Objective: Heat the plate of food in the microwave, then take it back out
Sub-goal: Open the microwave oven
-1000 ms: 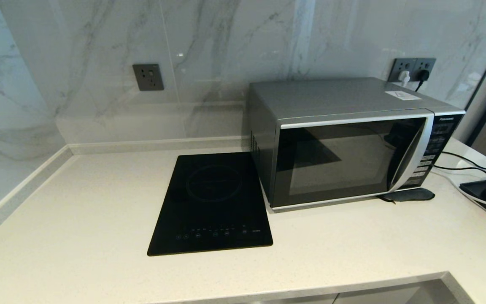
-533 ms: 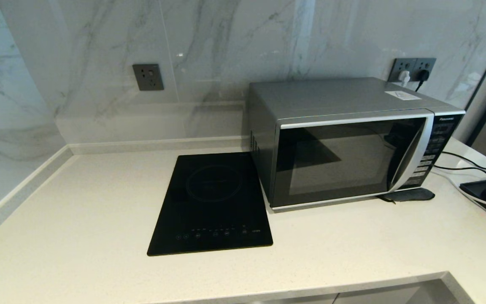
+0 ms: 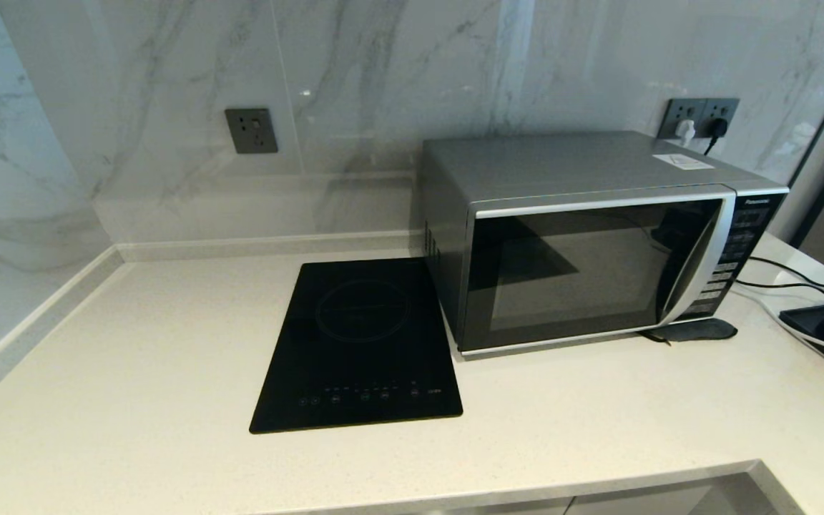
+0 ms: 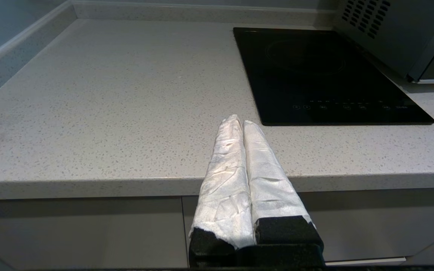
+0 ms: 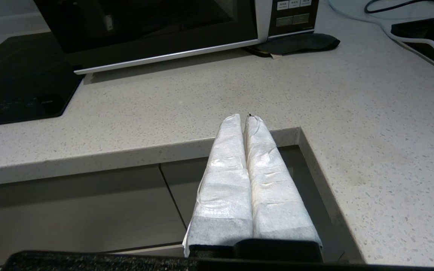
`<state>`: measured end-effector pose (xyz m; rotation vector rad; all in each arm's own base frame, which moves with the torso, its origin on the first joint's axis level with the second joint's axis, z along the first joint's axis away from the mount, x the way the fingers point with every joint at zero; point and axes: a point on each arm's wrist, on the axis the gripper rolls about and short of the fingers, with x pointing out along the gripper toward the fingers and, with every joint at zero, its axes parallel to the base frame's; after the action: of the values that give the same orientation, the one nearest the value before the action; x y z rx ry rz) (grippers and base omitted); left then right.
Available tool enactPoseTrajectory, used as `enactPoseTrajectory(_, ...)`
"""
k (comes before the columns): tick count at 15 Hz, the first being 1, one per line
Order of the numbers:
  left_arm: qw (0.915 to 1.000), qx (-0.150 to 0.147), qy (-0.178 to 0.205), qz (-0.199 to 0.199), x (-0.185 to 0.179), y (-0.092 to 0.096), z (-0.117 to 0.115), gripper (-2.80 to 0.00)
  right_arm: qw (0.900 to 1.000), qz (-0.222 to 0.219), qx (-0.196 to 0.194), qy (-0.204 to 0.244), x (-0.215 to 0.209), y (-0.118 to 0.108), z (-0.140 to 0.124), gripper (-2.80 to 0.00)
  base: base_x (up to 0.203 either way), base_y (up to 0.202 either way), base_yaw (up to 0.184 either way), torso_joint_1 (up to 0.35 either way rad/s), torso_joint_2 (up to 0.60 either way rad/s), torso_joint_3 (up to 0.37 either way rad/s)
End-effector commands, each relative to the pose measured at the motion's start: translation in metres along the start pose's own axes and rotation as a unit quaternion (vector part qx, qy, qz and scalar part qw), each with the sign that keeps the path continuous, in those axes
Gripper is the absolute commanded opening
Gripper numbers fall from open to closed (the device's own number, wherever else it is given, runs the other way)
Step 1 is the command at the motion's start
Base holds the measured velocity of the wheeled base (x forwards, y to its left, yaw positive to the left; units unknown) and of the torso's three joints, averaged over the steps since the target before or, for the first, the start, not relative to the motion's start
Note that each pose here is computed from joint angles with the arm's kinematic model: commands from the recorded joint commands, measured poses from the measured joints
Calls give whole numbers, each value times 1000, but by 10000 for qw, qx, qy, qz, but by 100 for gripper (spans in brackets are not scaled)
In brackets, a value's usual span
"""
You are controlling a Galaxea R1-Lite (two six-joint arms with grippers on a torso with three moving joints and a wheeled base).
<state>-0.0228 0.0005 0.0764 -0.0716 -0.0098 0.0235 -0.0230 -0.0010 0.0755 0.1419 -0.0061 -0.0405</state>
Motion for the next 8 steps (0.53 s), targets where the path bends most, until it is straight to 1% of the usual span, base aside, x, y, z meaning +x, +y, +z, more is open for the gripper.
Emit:
enactPoseTrajectory(1,10000,-3,6,4,0,0,0,-280,10000,1,3,24,0,0,-1,-280,0,0,0,0,0,0)
enactPoseTrajectory(8,10000,-3,6,4,0,0,0,-280,10000,2,3,21,0,0,-1,-280,0,0,0,0,0,0)
